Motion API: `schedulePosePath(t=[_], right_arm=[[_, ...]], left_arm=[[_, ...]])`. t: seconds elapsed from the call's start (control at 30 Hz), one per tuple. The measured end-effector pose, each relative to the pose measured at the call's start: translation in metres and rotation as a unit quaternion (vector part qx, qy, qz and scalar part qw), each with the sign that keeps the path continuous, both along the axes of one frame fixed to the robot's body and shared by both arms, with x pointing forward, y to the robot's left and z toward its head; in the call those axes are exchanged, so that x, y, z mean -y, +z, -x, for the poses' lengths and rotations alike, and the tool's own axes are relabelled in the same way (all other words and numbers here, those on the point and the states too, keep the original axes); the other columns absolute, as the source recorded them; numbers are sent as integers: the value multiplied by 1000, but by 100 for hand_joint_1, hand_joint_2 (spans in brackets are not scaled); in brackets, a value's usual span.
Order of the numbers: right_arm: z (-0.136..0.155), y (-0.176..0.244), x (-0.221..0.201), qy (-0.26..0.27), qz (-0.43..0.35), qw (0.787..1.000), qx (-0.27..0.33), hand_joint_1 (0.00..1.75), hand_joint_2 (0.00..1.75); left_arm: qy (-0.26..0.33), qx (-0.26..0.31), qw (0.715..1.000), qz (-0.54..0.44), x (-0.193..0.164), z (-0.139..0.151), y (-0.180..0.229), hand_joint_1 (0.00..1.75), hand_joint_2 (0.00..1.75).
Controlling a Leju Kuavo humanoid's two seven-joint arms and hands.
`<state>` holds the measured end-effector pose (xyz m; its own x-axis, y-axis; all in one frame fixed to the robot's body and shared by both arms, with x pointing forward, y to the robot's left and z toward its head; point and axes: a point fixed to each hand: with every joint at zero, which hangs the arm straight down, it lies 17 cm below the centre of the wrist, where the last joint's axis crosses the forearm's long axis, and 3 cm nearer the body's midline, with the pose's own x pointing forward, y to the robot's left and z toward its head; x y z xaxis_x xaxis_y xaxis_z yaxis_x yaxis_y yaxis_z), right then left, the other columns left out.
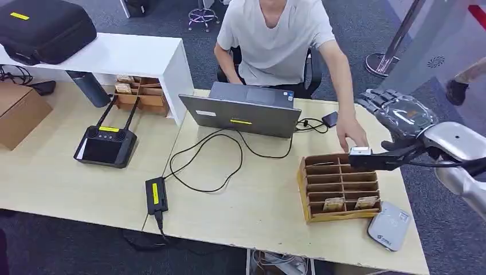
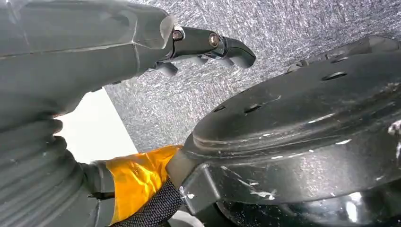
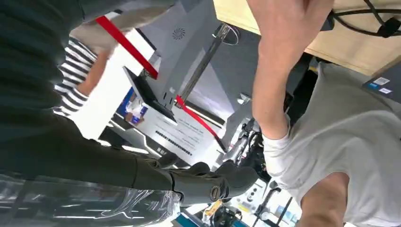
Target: Pass the card to the sensor for recognition and then transmit it.
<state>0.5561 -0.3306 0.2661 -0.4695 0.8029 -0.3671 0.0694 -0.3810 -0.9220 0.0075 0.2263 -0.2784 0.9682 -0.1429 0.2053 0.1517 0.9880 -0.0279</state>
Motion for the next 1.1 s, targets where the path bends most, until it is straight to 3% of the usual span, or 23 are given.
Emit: schedulePosePath(t=[0.4,1.1], right_arm=[[5,-6,1,-19,1,998,-54,0,175],[37,-9,31,-28,10,998,-59,0,175]], left_arm=[[13,-2,1000,0,0,2,0,0,175],[26,-2,1000,-7,-2,3,0,0,175]])
